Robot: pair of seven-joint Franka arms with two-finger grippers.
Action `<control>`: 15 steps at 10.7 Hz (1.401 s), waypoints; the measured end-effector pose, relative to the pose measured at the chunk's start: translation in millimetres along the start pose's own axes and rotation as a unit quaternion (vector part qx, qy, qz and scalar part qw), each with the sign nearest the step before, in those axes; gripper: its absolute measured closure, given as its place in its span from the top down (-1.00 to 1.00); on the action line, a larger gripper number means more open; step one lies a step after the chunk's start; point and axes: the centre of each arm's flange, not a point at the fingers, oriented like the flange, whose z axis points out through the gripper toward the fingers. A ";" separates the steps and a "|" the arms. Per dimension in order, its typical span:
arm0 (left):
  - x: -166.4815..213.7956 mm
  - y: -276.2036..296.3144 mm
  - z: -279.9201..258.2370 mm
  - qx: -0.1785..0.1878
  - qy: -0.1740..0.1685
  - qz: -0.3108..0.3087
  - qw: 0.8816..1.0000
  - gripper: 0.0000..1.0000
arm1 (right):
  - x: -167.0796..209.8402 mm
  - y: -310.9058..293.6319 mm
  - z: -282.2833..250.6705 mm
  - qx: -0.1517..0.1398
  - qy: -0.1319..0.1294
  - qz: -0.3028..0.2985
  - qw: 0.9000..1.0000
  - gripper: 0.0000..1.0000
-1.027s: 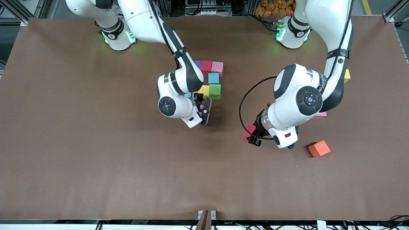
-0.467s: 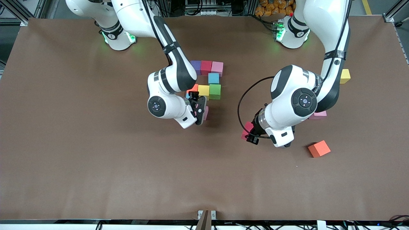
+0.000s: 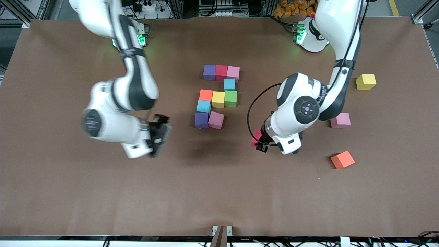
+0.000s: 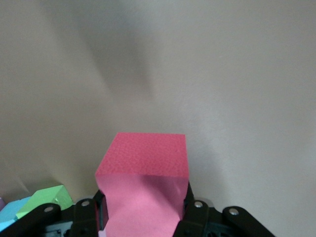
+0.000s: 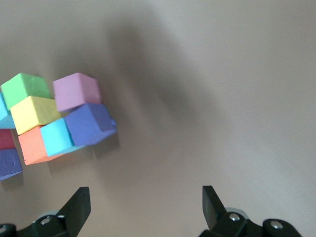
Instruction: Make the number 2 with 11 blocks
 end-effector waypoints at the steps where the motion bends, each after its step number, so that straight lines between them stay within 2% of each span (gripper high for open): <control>1: -5.9 -1.6 9.1 0.002 -0.007 -0.014 1.000 0.12 | -18.0 7.4 -33.6 -0.015 -0.006 0.046 0.999 1.00; 3: -18.8 -7.3 32.8 0.012 -0.022 -0.035 0.999 0.12 | -57.7 11.1 -89.3 -0.013 -0.025 0.127 0.992 1.00; 4: -24.8 -11.0 46.4 0.020 -0.030 -0.043 0.998 0.12 | -85.2 17.4 -114.9 -0.018 -0.043 0.152 0.987 1.00; 5: -31.0 -15.5 61.9 0.030 -0.039 -0.050 0.998 0.12 | -115.1 25.0 -142.4 -0.034 -0.060 0.174 0.982 1.00; 6: -37.0 -21.0 77.9 0.041 -0.043 -0.055 0.997 0.12 | -142.0 29.0 -168.5 -0.050 -0.070 0.213 0.973 1.00; 7: -42.8 -26.6 92.3 0.050 -0.042 -0.062 0.996 0.12 | -164.0 29.2 -189.6 -0.056 -0.073 0.273 0.958 1.00; 9: -56.7 -35.8 111.7 0.049 -0.037 -0.075 0.995 0.12 | -185.0 20.6 -211.7 -0.052 -0.083 0.386 0.917 1.00; 10: -63.1 -40.1 120.6 0.043 -0.035 -0.080 0.995 0.12 | -187.6 18.2 -213.3 -0.049 -0.088 0.415 0.904 1.00; 11: -67.2 -44.6 129.3 0.037 -0.032 -0.086 0.995 0.12 | -191.5 21.2 -211.2 -0.043 -0.091 0.429 0.897 1.00; 13: -74.7 -53.2 143.1 0.023 -0.029 -0.100 0.994 0.12 | -210.4 38.3 -207.5 -0.028 -0.093 0.443 0.891 1.00; 15: -80.3 -57.0 147.7 0.015 -0.028 -0.107 0.994 0.12 | -225.5 45.2 -210.4 -0.027 -0.102 0.450 0.887 1.00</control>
